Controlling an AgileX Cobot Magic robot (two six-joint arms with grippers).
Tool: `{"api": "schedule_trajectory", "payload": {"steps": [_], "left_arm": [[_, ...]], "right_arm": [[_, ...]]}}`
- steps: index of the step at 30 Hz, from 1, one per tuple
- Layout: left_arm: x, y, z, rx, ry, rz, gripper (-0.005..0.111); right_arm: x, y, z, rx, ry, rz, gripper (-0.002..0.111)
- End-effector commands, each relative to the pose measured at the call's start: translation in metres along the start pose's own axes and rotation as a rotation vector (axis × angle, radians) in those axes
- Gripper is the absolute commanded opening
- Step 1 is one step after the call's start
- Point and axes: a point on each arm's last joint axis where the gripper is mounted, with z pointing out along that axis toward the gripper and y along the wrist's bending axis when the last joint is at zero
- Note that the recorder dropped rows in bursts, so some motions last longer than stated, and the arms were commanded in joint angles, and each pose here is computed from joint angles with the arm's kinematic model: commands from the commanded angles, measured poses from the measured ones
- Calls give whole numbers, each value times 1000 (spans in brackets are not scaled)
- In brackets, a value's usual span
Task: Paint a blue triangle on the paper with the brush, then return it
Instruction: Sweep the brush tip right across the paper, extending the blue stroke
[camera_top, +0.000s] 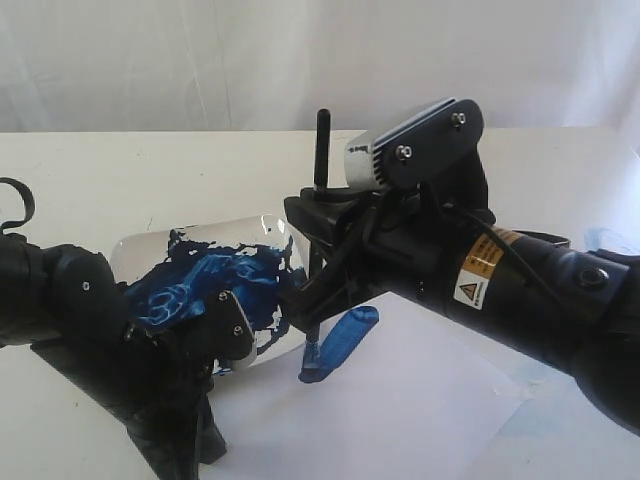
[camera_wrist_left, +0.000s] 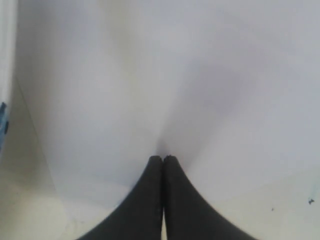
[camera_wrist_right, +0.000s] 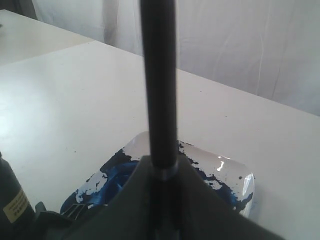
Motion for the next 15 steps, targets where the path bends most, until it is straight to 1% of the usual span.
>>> {"api": "schedule_trajectory", "payload": {"steps": [1,7,15], "left_arm": [[4,-3,5,26,28,-8,0],[4,-3,5,26,28,-8,0],[4,-3,5,25,27,-8,0]], "right_arm": [[4,1,0,0,25,-7,0],[9,0,0,4,81,-7,0],[7,0,-1,6,69,-9,0]]}}
